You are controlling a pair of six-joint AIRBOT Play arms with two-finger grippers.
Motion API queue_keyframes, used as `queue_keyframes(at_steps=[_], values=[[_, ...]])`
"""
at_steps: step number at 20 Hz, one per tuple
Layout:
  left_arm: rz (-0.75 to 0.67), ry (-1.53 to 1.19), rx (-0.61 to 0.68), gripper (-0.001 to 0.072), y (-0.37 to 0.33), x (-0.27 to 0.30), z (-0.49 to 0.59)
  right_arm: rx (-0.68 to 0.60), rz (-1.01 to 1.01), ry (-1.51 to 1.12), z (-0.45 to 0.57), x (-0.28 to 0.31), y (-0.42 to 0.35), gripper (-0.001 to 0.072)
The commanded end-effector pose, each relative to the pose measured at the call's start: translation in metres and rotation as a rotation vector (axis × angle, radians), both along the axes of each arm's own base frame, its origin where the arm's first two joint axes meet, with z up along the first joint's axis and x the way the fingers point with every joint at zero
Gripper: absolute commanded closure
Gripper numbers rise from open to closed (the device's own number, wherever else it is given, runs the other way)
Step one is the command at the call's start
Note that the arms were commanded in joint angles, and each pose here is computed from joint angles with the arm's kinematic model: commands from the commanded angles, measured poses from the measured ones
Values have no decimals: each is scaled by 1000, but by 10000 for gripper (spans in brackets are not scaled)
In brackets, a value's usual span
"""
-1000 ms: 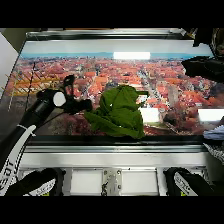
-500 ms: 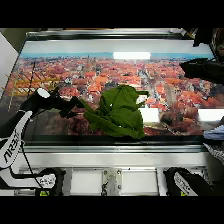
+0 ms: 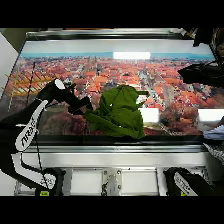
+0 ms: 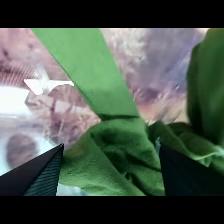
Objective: Fold the clothes and pants, and hang the long-sleeved shirts on hangers.
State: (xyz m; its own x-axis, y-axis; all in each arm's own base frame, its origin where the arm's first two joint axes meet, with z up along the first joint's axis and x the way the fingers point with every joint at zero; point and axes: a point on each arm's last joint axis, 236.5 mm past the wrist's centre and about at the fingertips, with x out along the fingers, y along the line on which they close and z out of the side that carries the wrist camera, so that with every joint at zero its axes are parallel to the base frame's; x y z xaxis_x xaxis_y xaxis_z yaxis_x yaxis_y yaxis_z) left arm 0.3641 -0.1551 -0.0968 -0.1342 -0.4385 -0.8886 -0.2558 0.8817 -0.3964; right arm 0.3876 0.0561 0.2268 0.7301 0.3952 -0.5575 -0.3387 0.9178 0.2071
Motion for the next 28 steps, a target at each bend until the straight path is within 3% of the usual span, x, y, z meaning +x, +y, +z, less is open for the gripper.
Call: queue_keyframes(at_steps=[1, 2, 5, 6, 7, 12, 13, 14, 15, 17, 26, 28], values=[[-88, 37, 89, 294, 11, -11, -1, -49, 10, 55, -14, -8, -5, 705], [-103, 42, 97, 409, 10, -14, -2, -57, 8, 69, -18, -10, -7, 704], [-118, 40, 96, 411, 5, -17, -1, -65, -58, 143, -38, -13, -19, 705], [-120, 30, 95, 652, 3, -15, -1, -74, -78, 186, -52, -17, -24, 704], [-119, 11, 93, 693, 2, -12, 2, -73, -93, 236, -67, -22, -27, 705], [-104, -163, 79, 693, 0, 11, 43, 88, -250, 642, -190, -75, -19, 676], [-107, -182, 76, 693, 0, 12, 50, 111, -240, 727, -218, -92, -10, 443], [-107, -194, 74, 693, -1, 12, 55, 149, -235, 797, -242, -106, 1, 120], [-113, -203, 72, 693, -3, 12, 58, 201, -235, 851, -262, -116, 15, 89], [-129, -216, 70, 693, -6, 11, 62, 277, -240, 920, -294, -128, 40, 188], [-132, -223, 69, 693, -9, 12, 62, 279, -150, 908, -332, -123, 117, 217], [-144, -228, 68, 693, -9, 11, 62, 259, -104, 867, -326, -116, 118, 667]])
